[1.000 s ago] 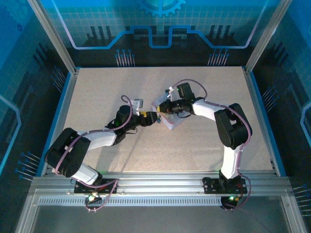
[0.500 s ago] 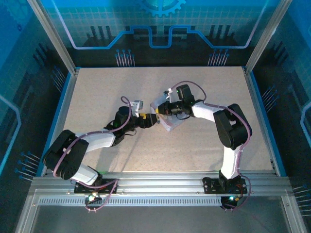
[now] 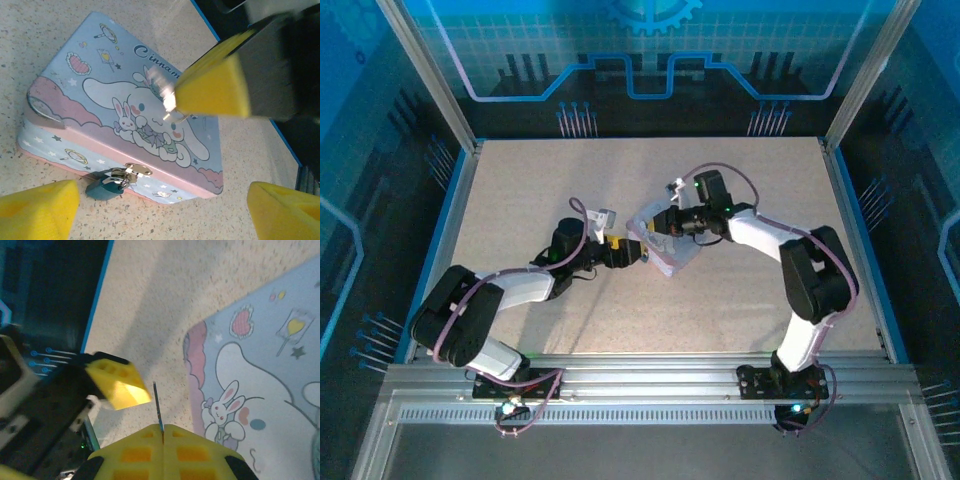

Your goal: Unlock the padlock with the key

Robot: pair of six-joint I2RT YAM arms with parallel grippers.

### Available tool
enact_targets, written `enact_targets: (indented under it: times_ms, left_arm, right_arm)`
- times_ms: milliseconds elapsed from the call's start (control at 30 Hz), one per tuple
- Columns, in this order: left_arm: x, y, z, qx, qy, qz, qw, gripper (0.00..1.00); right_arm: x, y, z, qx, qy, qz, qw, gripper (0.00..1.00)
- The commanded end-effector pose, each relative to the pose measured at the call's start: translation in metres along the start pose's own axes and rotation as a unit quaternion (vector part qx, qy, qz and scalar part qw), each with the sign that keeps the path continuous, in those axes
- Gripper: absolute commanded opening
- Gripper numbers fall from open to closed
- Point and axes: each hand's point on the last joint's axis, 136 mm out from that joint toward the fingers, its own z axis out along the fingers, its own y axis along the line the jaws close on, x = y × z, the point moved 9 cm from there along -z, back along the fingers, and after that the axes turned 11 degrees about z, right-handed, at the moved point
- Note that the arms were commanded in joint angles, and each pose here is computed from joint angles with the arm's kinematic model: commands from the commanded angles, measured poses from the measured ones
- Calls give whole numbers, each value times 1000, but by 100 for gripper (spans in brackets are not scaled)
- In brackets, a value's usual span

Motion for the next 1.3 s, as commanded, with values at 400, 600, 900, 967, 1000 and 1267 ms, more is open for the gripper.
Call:
enact_targets:
  times_ms: [400, 600, 900, 967, 1000, 1267]
  left_arm:
    - [9, 9, 22, 29, -2, -15, 999, 87]
    - [15, 9, 32, 29, 4, -15, 999, 87]
    - [20, 10, 45, 33, 7, -16, 999, 87]
    - [21, 9, 48, 34, 7, -17, 999, 87]
    - [22, 9, 49, 34, 9, -17, 999, 87]
    - [28, 6, 56, 35, 13, -20, 999, 86]
  right_arm:
    - [38, -46, -19, 75, 9, 54, 996, 1]
    - [44, -58, -15, 104, 24, 64, 992, 0]
    - [49, -63, -13, 109, 30, 65, 991, 0]
    - [48, -62, -13, 106, 30, 63, 992, 0]
    - [48, -62, -13, 106, 30, 64, 992, 1]
    - [47, -61, -13, 103, 27, 62, 992, 0]
